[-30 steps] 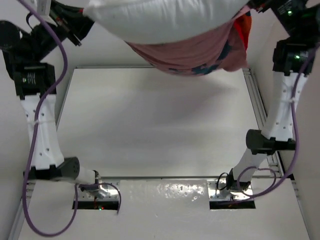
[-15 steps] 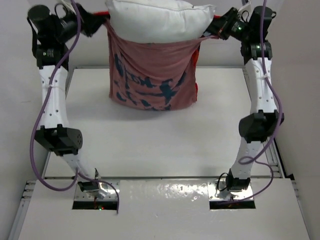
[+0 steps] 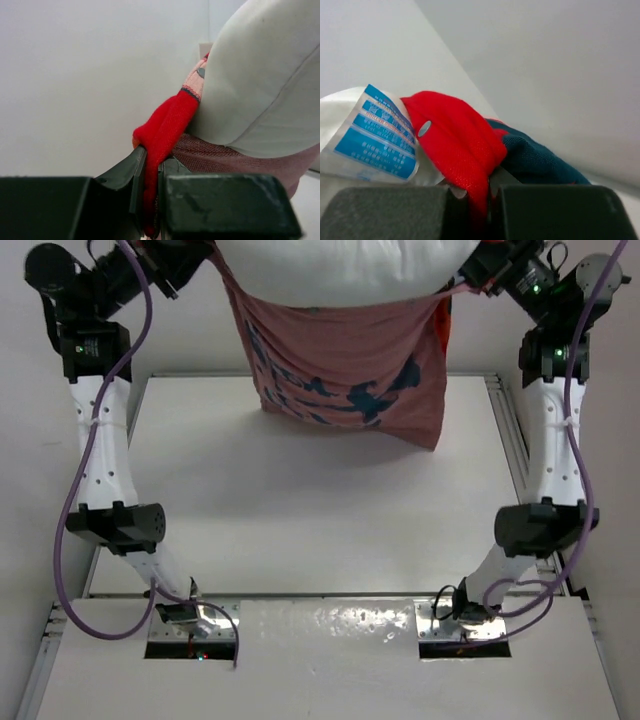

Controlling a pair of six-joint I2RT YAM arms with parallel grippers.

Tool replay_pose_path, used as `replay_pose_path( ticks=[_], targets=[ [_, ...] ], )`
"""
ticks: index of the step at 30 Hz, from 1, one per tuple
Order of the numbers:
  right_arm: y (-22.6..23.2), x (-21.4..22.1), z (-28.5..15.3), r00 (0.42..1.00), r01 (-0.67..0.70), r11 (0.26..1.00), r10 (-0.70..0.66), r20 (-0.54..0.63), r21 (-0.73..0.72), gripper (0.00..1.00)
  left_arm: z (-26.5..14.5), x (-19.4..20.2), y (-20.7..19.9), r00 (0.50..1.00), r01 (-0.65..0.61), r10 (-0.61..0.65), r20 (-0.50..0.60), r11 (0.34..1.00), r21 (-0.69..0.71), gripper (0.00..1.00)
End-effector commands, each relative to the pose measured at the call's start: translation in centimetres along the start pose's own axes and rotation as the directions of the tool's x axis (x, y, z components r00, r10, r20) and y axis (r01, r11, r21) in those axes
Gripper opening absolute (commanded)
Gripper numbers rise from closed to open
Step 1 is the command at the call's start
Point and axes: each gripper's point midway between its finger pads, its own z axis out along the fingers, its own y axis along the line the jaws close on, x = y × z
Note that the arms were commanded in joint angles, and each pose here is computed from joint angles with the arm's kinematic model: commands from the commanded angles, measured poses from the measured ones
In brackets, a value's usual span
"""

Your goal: Put the pillow into the pillowcase

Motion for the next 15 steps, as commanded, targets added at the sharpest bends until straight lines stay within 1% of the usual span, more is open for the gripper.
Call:
replay_pose_path(
  ticks=[1,2,3,4,5,6,7,8,9,10,11,12,13,14,15],
  targets=[
    [-1.7,-3.5,-3.6,0.969,0.062,0.987,-0.095,0.230,0.146,0.00,-1.6,0.2,2.9,0.993,-0.111,0.115,0.011,0.977,-0.180,0.00],
    [-3.4,-1.1,-3.5,0.976,0.080,0.977,-0.118,0.185,0.198,0.00,-2.3,5.8,3.3,0.995,-0.014,-0.008,-0.099,0.974,-0.224,0.00],
    [-7.5,3.3,-3.5,0.994,-0.008,0.959,-0.022,0.103,0.284,0.00,-2.7,8.5,3.2,0.985,0.010,-0.051,-0.165,0.972,-0.236,0.00],
    [-8.3,5.7,-2.8,0.998,-0.048,0.954,0.036,0.045,0.295,0.00,-2.9,10.4,3.1,0.974,0.051,-0.102,-0.201,0.968,-0.245,0.00],
    [-8.8,7.1,-2.3,0.996,-0.087,0.953,0.088,0.008,0.292,0.00,-3.0,12.3,3.1,0.959,0.098,-0.158,-0.235,0.964,-0.246,0.00],
    [-8.2,7.5,-0.9,0.993,-0.099,0.967,0.110,-0.033,0.234,0.00,-2.7,10.9,3.2,0.965,0.106,-0.158,-0.208,0.965,-0.240,0.00],
    [-7.2,6.8,-0.2,0.994,-0.095,0.976,0.102,-0.028,0.196,0.00,-2.8,10.1,4.2,0.971,0.101,-0.151,-0.185,0.961,-0.256,0.00],
    [-6.2,5.8,0.5,0.998,-0.057,0.985,0.060,-0.016,0.160,0.00,-2.5,7.8,5.1,0.988,0.055,-0.090,-0.126,0.964,-0.260,0.00],
    [-2.6,2.9,1.4,0.999,0.028,0.996,-0.031,0.033,0.090,0.00,-2.1,3.7,5.0,0.998,0.022,-0.036,-0.052,0.966,-0.259,0.00],
    [-2.8,1.5,2.1,0.994,0.074,0.992,-0.082,0.075,0.100,0.00,-2.1,2.1,6.5,1.000,-0.015,0.014,-0.007,0.956,-0.293,0.00],
    [-1.5,-0.1,2.3,0.986,0.109,0.990,-0.119,0.113,0.087,0.00,-2.0,0.0,6.8,0.997,-0.054,0.066,0.032,0.952,-0.301,0.00],
    [1.6,-2.9,2.2,0.963,0.189,0.981,-0.193,0.190,0.039,0.00,-1.9,-1.6,6.7,0.993,-0.082,0.105,0.061,0.950,-0.301,0.00],
    [2.7,-4.2,2.0,0.947,0.216,0.976,-0.214,0.238,0.018,0.00,-2.0,-4.3,6.2,0.981,-0.129,0.167,0.102,0.943,-0.306,0.00],
    [3.9,-5.5,1.4,0.919,0.276,0.961,-0.259,0.299,-0.015,0.00,-2.0,-6.2,5.6,0.964,-0.169,0.221,0.146,0.938,-0.303,0.00],
    [4.5,-6.0,0.9,0.907,0.291,0.956,-0.269,0.323,-0.022,0.00,-2.1,-7.3,5.1,0.954,-0.189,0.247,0.171,0.935,-0.300,0.00]
  ],
)
